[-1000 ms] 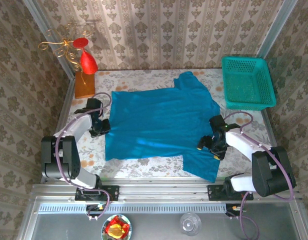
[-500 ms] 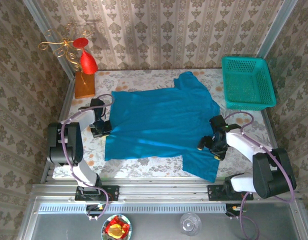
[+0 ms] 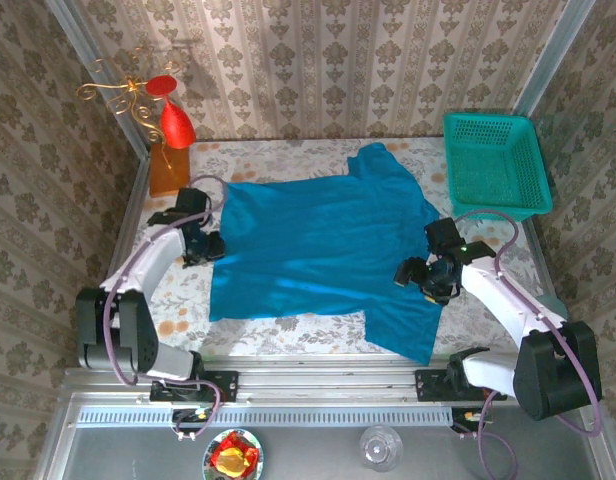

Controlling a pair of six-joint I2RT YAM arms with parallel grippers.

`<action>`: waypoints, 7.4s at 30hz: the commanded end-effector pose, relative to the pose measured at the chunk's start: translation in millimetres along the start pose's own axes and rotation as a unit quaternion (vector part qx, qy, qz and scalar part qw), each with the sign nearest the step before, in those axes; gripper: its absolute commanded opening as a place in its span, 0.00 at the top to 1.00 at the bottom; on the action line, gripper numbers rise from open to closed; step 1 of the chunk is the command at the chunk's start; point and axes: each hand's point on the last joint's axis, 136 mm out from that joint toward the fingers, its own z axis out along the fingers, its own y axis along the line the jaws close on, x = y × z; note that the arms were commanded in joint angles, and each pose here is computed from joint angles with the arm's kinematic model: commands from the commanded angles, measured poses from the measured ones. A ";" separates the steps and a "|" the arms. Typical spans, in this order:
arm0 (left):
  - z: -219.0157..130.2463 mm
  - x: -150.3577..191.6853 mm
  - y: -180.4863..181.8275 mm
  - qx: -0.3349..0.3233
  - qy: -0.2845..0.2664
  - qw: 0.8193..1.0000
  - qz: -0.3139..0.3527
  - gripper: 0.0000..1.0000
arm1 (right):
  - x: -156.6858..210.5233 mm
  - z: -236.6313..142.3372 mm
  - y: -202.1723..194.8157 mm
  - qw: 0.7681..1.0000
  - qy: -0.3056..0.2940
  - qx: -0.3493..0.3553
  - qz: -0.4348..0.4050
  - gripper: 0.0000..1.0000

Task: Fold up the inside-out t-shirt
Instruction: Smooth out the T-shirt at the center of the table, then fold the T-shirt at the center of the table.

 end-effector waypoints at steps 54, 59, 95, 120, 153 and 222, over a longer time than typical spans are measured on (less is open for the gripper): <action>29.4 125.5 57.6 -0.066 0.046 0.978 -0.194 0.63 | 29.4 -16.3 -18.7 0.999 0.022 0.017 0.024 0.20; 38.6 139.7 55.0 -0.059 0.072 0.972 -0.213 0.65 | 28.7 -18.1 -17.8 0.999 0.021 0.017 0.025 0.20; 49.4 132.9 57.5 -0.047 0.080 0.974 -0.209 0.99 | 95.3 8.9 -73.9 0.984 0.047 0.095 0.141 0.31; 45.6 129.2 55.6 -0.036 0.071 0.973 -0.215 0.99 | 101.9 30.6 -82.5 0.955 0.022 0.077 0.285 0.91; 3.1 1.9 12.6 0.037 -0.030 0.991 -0.124 1.00 | -52.2 -76.7 6.4 0.983 -0.170 0.040 0.049 1.00; 4.9 -58.3 -4.3 0.054 -0.050 0.993 -0.090 0.72 | -126.1 -7.4 33.9 0.996 -0.081 0.015 -0.032 0.52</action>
